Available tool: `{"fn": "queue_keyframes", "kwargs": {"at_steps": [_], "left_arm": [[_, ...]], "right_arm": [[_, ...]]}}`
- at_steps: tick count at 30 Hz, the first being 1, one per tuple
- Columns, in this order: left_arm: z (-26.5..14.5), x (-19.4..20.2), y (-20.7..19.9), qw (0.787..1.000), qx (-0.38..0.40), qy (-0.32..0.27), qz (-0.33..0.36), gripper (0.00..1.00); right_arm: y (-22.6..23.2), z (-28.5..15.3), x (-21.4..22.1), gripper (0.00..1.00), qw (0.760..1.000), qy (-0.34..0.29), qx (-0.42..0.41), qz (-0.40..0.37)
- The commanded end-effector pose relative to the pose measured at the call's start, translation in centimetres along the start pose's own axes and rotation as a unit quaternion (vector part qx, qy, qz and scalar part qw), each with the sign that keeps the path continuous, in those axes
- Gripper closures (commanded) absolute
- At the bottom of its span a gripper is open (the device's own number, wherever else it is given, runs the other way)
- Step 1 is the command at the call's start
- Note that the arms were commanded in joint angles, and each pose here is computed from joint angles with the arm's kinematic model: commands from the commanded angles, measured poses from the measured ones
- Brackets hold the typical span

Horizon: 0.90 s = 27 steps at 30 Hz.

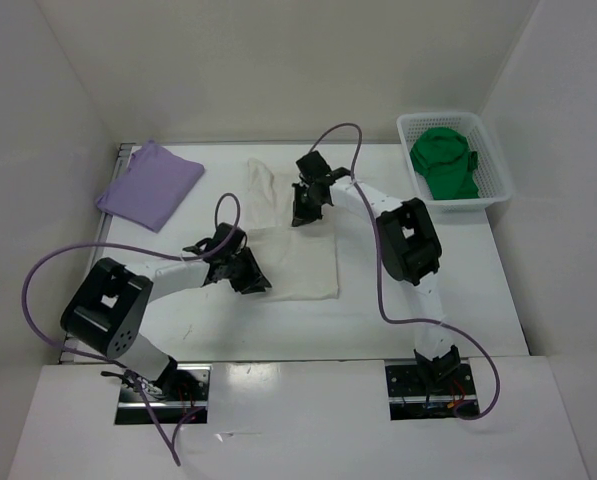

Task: Fold and stack the t-shirts
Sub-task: Fold the folded rectangular tshirt in 1/3 of the way, then grab one side of the 2/3 rectangular tshirt with both arms

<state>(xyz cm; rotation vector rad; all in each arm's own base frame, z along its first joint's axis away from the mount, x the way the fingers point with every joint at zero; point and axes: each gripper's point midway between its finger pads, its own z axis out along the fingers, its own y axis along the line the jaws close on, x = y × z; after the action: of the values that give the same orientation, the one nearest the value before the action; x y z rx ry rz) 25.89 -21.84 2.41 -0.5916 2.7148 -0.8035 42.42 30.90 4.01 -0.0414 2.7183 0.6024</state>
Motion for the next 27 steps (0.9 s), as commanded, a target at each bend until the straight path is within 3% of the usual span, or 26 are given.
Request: {"fn": "queue_keyframes", "kwargs": {"at_steps": [1,4,7,12,13,18,19,22,23,27], "left_arm": [[-1.6,-0.4,0.8,0.999,-0.024,-0.025,0.01,0.67],[-3.2,-1.2,-0.1,0.998,-0.015,-0.051,0.02,0.64],[-4.5,-1.7,-0.5,0.997,-0.007,-0.068,0.018,0.63],[-5.6,-1.3,2.9,0.997,-0.029,-0.069,-0.002,0.63],[-6.0,-1.4,3.1,0.997,-0.025,-0.075,-0.005,0.63],[-6.4,-0.3,5.5,0.997,-0.027,-0.055,-0.04,0.61],[-6.4,0.2,6.1,0.997,-0.031,-0.048,-0.046,0.59],[-6.5,0.0,6.7,0.996,-0.033,-0.053,-0.056,0.51],[-6.3,0.3,6.7,0.997,-0.025,-0.047,-0.056,0.44],[-5.6,0.5,6.2,0.998,-0.008,-0.036,-0.058,0.39]], "right_arm": [[-0.6,-0.6,-4.6,1.0,0.998,-0.064,0.018,-0.003],[-0.1,-1.7,-3.1,1.0,0.999,-0.044,0.001,0.002],[1.6,-5.7,-3.7,1.0,0.997,-0.076,-0.03,-0.001],[1.6,-9.0,1.6,1.0,0.996,-0.039,-0.072,0.016],[0.2,-8.5,4.5,1.0,0.997,-0.007,-0.062,0.035],[-2.0,-11.2,10.7,0.99,0.995,0.007,-0.067,0.075],[-2.3,-11.5,11.8,0.96,0.994,0.015,-0.069,0.088],[-3.6,-11.5,14.6,0.75,0.992,0.034,-0.061,0.105],[-4.1,-11.4,14.8,0.64,0.991,0.032,-0.06,0.116],[-5.1,-11.0,16.7,0.51,0.989,0.043,-0.055,0.134]]}}
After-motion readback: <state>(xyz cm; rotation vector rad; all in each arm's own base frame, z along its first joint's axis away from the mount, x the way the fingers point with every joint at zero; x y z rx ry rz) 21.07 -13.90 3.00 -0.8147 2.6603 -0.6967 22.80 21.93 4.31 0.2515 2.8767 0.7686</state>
